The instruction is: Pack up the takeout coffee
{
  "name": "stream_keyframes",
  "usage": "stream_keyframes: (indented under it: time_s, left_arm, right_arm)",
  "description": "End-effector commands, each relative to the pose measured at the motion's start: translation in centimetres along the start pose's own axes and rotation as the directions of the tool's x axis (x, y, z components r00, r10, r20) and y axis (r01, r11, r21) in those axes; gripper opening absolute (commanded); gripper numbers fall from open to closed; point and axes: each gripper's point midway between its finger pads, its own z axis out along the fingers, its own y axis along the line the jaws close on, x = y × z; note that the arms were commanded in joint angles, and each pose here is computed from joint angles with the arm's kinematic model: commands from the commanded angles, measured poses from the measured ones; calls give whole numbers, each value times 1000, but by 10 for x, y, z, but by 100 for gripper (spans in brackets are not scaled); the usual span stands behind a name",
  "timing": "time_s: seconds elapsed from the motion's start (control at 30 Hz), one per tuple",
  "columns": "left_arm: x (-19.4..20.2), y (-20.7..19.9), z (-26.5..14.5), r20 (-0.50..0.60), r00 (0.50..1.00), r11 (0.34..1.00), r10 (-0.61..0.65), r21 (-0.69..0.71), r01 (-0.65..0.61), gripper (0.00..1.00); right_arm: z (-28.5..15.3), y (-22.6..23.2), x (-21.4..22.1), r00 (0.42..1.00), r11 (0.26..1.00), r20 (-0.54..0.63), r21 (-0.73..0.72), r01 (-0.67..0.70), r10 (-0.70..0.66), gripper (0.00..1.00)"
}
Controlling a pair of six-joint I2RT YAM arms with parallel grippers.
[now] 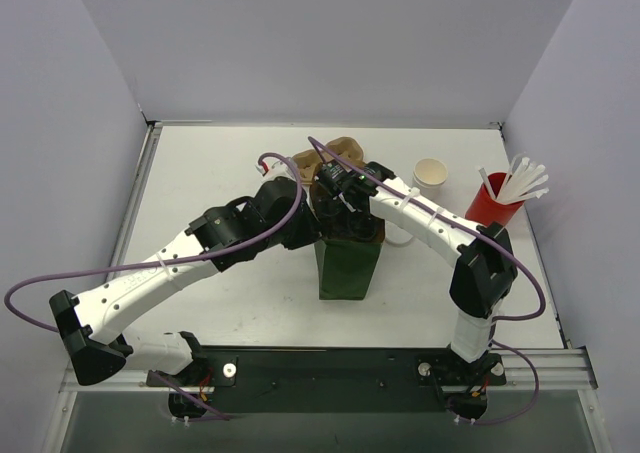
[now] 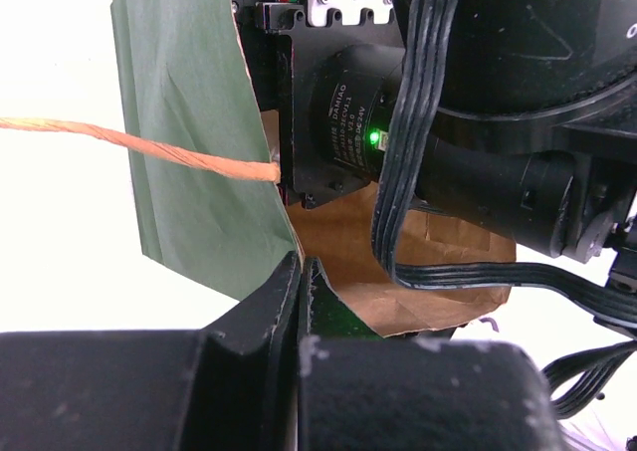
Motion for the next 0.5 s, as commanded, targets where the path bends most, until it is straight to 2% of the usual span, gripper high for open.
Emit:
stream_keyframes:
  time_s: [0.0,0.1,0.13,0.47]
  left_arm:
    - [-33,-28,-17,112,993,993,-36,120,22,6]
    - [-31,-29,-15,104,994,992,-26,129,12,5]
    - [-30,-30,-14,101,995,991,-23,130,9,0]
    - [-19,-26,-7,56,998,993,16,120,-22,0]
  right_arm:
    - [-11,-13,17,999,999,-42,29,16,-14,51]
    - [-11,-13,17,999,999,-42,32,16,-14,51]
    - [-10,-13,18,999,999,-45,33,15,-13,51]
    - [-7,-14,21,998,999,-60,40,20,-17,51]
